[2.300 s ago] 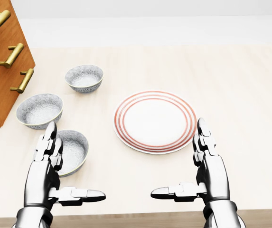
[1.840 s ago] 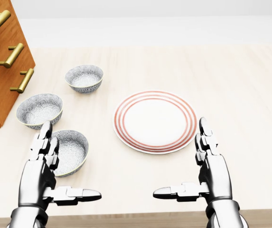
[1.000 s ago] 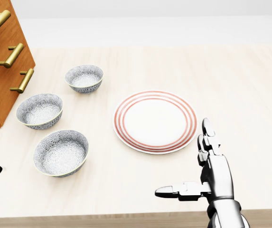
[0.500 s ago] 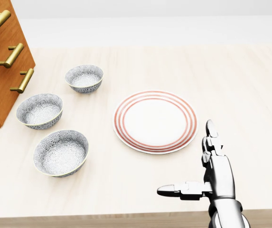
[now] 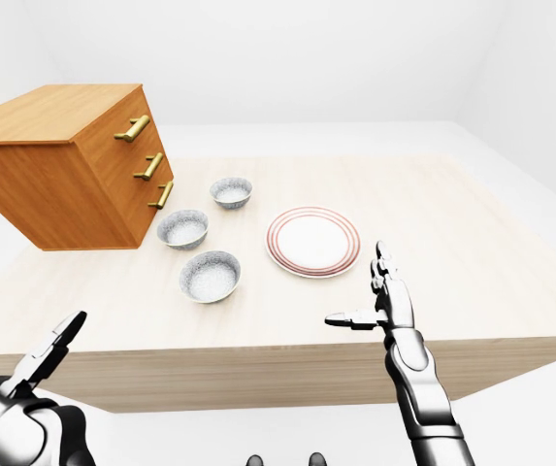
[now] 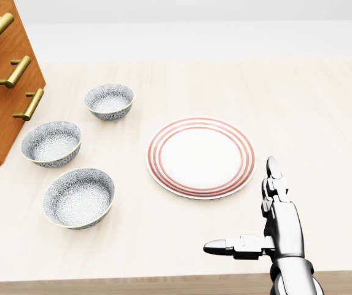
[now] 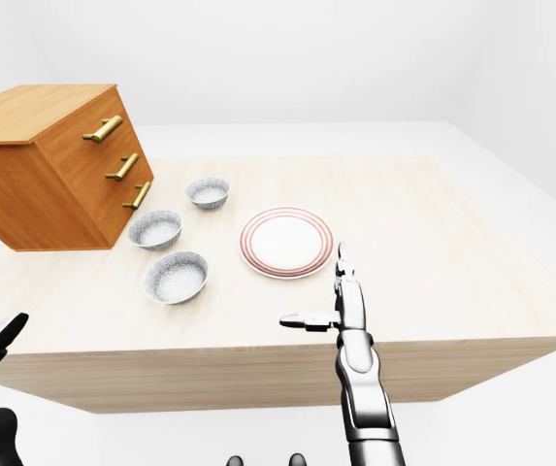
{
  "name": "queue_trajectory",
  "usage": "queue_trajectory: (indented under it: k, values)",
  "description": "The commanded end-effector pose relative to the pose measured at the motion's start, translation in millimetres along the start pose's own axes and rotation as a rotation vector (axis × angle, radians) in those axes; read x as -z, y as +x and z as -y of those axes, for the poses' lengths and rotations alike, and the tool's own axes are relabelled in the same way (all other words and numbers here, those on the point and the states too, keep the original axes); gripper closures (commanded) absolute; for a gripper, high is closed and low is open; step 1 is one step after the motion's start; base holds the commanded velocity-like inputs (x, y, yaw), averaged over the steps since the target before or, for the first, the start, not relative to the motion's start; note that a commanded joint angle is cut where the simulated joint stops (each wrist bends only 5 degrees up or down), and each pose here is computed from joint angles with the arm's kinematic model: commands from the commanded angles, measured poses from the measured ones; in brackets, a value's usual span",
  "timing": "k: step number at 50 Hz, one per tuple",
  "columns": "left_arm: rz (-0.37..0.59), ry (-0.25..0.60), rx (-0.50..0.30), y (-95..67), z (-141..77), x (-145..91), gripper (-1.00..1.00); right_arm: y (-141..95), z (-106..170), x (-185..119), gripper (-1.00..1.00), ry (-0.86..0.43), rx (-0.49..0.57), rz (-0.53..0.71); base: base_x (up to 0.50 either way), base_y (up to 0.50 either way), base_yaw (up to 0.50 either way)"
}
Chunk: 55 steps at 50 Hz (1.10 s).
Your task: Put the bowl at the front on the plate.
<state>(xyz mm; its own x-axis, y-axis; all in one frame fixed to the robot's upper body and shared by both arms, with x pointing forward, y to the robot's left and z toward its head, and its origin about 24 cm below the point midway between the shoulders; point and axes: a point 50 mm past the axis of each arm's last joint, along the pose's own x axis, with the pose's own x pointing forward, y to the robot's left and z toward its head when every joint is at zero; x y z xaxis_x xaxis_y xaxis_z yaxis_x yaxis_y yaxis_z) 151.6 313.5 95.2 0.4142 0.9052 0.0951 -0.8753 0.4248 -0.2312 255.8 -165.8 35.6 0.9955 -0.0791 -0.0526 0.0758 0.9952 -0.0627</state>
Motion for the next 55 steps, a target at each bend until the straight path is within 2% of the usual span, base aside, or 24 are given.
queue_trajectory:
  k: [1,19,24,47,50,52,55]
  values:
    - [0.007,-0.003,-0.006,-0.6,-1.2,-1.9,-1.0,0.1,0.1,0.4,-1.0,0.0,0.0,-0.002,0.0,0.0,0.0]
    - [0.012,0.001,-0.007,-0.5,-1.0,-2.2,-1.0,0.3,0.1,0.6,-1.0,-0.002,0.001,-0.003,0.0,0.0,0.0]
    - [0.024,-0.029,-0.006,3.0,0.7,-6.8,-1.0,-0.8,1.6,-1.4,-1.0,0.002,0.009,0.006,0.0,0.0,0.0]
    - [0.028,-0.043,-0.006,-0.4,-1.4,-9.7,-1.0,-0.2,-1.1,-0.7,-1.0,0.003,-0.02,0.013,0.0,0.0,0.0]
    - [0.016,-0.026,-0.009,-1.7,-1.6,-5.7,-1.0,-0.8,-1.5,-2.8,-1.0,0.002,-0.021,0.015,0.21,0.0,0.0]
    - [0.037,-0.048,-0.007,-1.2,-2.4,-12.3,-1.0,-0.9,-1.5,-2.0,-1.0,0.002,-0.022,0.014,0.23,0.0,0.0]
    - [0.019,-0.046,-0.01,2.4,0.5,-7.0,-1.0,-1.5,-2.2,-2.5,-1.0,-0.003,-0.024,0.015,0.3,0.0,0.0]
